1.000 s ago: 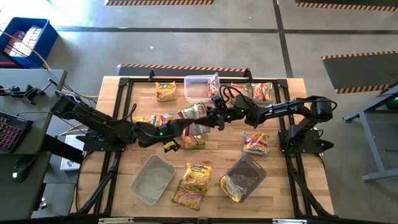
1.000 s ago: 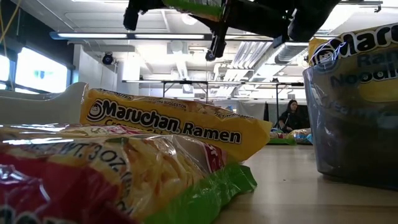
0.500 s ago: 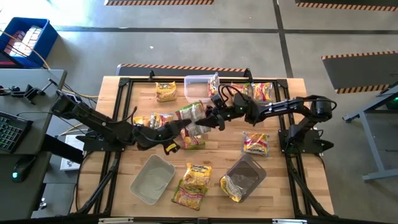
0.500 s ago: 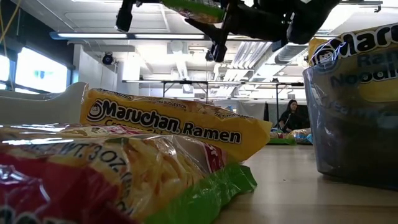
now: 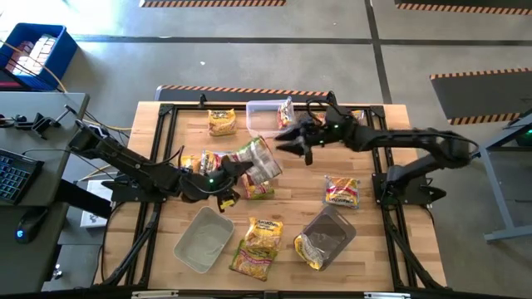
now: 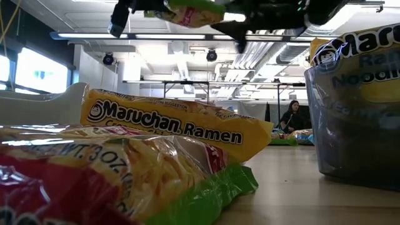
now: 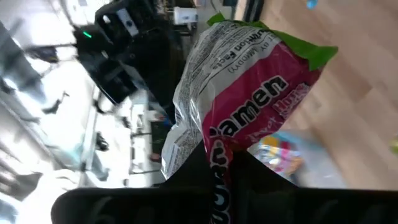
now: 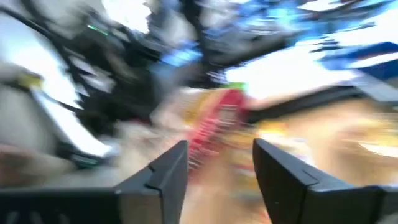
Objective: Sort Maruchan noodles
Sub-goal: Put the green noodle pack into the gray bin
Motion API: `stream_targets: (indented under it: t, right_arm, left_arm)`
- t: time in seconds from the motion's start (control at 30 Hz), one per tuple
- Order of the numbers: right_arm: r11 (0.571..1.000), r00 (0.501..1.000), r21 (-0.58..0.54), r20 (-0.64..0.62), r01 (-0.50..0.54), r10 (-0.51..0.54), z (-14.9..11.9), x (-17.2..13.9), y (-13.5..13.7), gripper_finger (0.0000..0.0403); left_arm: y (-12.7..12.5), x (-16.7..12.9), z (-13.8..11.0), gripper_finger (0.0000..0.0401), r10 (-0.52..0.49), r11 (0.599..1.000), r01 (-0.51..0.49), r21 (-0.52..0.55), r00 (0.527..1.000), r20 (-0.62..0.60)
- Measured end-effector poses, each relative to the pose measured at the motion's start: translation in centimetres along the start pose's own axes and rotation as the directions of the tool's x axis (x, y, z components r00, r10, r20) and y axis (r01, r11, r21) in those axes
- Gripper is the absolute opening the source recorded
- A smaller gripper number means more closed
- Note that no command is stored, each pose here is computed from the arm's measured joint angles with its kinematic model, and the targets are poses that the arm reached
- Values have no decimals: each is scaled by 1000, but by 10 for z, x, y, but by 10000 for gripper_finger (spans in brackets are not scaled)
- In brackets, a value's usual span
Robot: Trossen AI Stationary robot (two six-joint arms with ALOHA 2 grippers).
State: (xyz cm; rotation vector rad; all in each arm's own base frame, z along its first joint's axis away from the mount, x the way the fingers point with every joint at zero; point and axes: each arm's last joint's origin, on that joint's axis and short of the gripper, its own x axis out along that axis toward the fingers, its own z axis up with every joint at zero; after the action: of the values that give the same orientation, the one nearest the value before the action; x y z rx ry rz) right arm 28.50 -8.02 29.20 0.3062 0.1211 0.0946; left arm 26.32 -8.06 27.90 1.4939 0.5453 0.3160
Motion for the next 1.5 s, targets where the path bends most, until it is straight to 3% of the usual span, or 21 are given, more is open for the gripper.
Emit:
stream_targets:
  t: [0.1,0.17,0.23,0.37,0.5,0.6,0.8,0.97,1.07,1.13,1.27,1.37,1.5]
  right_arm:
    - [963,974,-168,-54,208,-220,4,-24,7,121]
    - [925,946,-257,-86,281,-311,4,-36,12,91]
    - [898,933,-318,-91,303,-347,-3,-43,16,60]
    - [893,936,-337,-79,299,-343,-32,-44,13,7]
    - [896,939,-300,0,327,-343,-61,-46,6,16]
    - [889,927,-262,86,375,-366,-73,-51,5,12]
    - [859,892,-241,149,451,-427,-86,-54,8,4]
    - [866,903,-255,142,430,-406,-88,-52,16,1]
    - [868,910,-271,138,415,-392,-90,-50,20,1]
    - [867,910,-277,138,413,-390,-90,-50,21,0]
    - [863,906,-276,141,422,-398,-90,-50,22,0]
    - [862,905,-276,140,425,-401,-90,-50,22,0]
    - [862,905,-276,134,425,-403,-91,-50,22,0]
  left_arm:
    - [-3,-1,-4,1,-65,994,66,-90,998,16]
    - [-3,-1,-8,0,-138,976,144,-163,989,45]
    - [1,0,-10,0,-208,942,224,-250,974,88]
    - [12,4,-17,0,-348,833,388,-395,921,173]
    - [26,2,-23,0,-478,662,542,-518,837,266]
    - [41,-7,-26,0,-580,506,642,-576,747,324]
    - [59,-33,-27,0,-769,194,751,-631,516,378]
    - [56,-55,-15,0,-886,38,795,-605,307,347]
    - [47,-60,0,0,-927,-68,767,-638,187,324]
    - [37,-64,12,0,-947,-105,754,-648,122,296]
    - [19,-73,35,0,-967,-134,746,-652,46,250]
    - [14,-80,47,0,-965,-141,735,-664,47,257]
    - [13,-91,54,0,-959,-121,719,-684,93,267]
